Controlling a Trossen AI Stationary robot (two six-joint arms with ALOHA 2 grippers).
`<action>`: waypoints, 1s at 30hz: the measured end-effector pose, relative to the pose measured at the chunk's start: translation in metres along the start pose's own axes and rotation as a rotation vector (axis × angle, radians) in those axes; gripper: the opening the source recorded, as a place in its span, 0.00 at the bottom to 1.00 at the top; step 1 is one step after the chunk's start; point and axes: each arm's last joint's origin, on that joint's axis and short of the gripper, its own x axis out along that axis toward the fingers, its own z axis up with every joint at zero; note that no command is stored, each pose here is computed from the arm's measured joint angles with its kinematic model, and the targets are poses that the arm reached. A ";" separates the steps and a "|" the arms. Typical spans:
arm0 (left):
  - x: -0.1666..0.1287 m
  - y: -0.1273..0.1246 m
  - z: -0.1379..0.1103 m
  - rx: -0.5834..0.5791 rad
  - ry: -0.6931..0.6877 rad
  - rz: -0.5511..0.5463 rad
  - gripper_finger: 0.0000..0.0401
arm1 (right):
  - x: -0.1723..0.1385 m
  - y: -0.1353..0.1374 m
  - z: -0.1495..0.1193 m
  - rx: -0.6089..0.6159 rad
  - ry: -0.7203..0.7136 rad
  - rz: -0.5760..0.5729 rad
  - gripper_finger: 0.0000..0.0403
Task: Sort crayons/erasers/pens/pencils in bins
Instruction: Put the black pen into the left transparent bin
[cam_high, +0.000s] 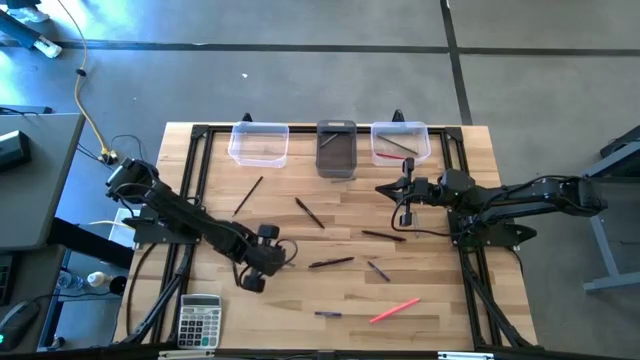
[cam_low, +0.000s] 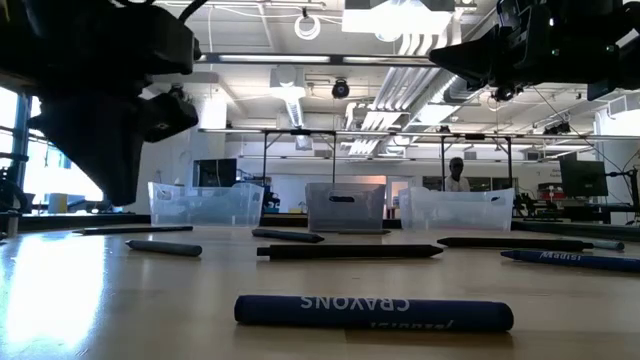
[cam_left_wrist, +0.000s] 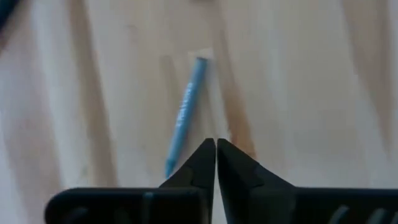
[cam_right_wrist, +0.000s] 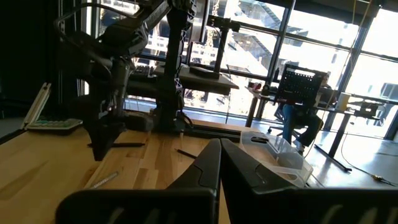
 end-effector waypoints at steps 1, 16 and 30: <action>0.001 -0.001 0.000 0.010 -0.006 -0.027 0.00 | 0.000 0.000 0.000 -0.003 0.000 0.000 0.00; 0.007 0.008 0.015 -0.009 -0.228 -0.016 0.00 | -0.002 0.022 -0.018 0.088 0.244 -0.015 0.00; 0.016 0.011 0.015 -0.098 -0.377 -0.039 0.00 | -0.018 0.065 -0.017 0.249 0.747 -0.099 0.01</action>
